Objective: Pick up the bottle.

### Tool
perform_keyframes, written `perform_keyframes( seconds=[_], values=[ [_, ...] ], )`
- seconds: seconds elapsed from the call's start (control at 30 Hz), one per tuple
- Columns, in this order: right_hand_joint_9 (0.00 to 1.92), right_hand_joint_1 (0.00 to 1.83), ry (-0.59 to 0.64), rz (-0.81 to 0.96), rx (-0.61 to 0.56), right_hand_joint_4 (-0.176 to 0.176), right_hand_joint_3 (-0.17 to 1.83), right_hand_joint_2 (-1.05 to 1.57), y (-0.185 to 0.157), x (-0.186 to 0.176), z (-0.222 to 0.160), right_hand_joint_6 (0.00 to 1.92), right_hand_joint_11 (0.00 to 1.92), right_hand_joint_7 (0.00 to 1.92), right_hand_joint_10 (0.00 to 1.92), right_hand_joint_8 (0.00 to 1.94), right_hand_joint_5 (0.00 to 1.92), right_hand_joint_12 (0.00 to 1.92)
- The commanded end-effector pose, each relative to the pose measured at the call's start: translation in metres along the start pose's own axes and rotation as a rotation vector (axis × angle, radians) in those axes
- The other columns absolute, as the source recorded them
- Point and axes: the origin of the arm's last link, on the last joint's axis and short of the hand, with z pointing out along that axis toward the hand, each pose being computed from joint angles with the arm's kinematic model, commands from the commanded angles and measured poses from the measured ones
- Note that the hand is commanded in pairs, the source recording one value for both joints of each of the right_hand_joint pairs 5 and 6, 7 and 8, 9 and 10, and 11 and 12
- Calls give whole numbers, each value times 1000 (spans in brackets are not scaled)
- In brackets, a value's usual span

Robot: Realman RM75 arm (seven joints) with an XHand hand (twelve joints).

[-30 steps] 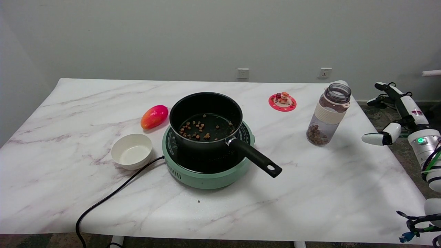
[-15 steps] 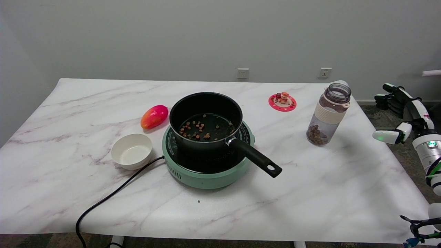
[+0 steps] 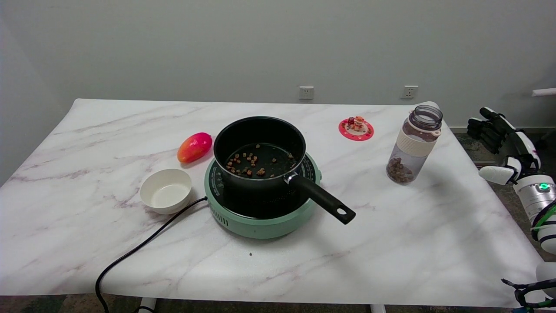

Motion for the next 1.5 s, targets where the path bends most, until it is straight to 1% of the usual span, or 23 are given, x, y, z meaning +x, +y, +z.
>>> perform_keyframes(
  seconds=[0.03,0.17,0.3,0.57,0.67,0.8,1.5],
  values=[
    [338,1205,-49,165,-45,0,1233,-997,14,-26,2,177,289,388,338,388,177,289],
    [290,1200,-44,187,-67,0,1268,-1030,20,-37,6,165,223,385,290,385,165,223],
    [273,1209,-40,201,-64,0,1267,-1047,26,-47,10,184,206,398,273,398,184,206],
    [261,1235,-87,209,-80,0,1268,-1046,28,-69,25,176,185,426,261,426,176,185],
    [250,1186,-100,209,-85,0,1306,-1047,27,-74,29,165,153,425,250,425,165,153],
    [242,1181,-100,214,-86,0,1328,-1047,28,-79,33,161,134,421,242,421,161,134],
    [262,1224,-145,259,-78,0,1283,-1047,25,-116,47,162,81,436,262,436,162,81]
  ],
)
